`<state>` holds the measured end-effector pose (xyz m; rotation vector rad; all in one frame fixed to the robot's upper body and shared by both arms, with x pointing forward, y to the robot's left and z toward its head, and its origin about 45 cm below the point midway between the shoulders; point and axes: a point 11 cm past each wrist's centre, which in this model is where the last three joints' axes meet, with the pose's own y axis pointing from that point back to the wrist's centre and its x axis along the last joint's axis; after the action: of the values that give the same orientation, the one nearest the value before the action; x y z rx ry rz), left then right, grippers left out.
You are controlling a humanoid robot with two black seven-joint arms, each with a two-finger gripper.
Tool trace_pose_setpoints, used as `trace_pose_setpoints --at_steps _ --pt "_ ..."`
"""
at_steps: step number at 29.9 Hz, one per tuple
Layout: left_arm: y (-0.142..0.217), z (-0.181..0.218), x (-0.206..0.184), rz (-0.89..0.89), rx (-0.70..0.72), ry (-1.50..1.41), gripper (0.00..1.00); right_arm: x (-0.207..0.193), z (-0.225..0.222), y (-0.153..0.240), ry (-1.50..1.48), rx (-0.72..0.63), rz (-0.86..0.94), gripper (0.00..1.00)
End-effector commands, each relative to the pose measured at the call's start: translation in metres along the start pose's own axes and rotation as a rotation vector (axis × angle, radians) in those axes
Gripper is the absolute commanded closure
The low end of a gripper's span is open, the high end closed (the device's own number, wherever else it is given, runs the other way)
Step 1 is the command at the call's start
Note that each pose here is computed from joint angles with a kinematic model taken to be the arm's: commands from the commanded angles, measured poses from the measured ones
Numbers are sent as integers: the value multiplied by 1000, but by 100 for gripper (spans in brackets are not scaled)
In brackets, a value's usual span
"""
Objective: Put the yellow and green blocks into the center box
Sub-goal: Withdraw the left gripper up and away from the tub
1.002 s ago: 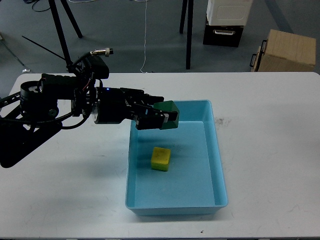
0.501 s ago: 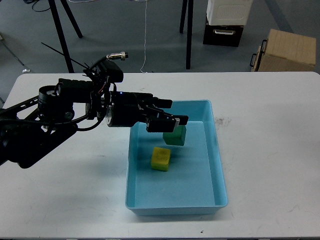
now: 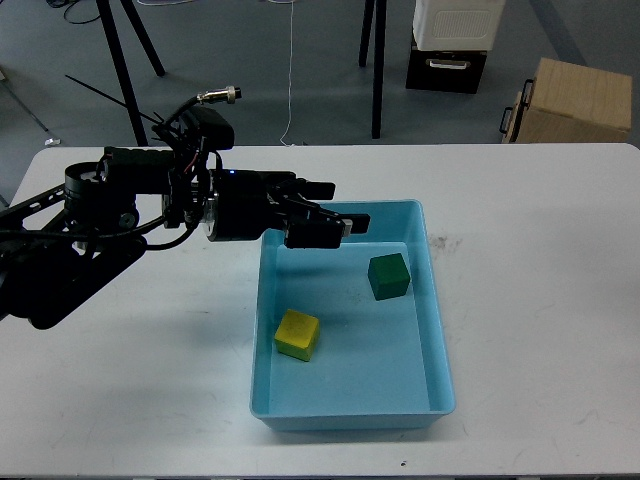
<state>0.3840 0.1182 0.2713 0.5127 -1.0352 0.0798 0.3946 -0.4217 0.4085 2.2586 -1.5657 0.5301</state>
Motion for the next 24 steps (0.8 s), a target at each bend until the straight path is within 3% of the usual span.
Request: trace_pose_setpoints --at_steps 1,15,20,24 --pt "11 -16 6 29 47 21 0 -3 8 1 19 -24 -8 1" --pt "70 -74 12 217 205 177 3 -10 29 8 -38 -81 -11 1" --pt "103 -91 22 395 222 293 4 -10 24 1 -378 -22 58 1" --pt "127 -100 37 645 121 496 4 -21 24 -13 -710 21 103 1"
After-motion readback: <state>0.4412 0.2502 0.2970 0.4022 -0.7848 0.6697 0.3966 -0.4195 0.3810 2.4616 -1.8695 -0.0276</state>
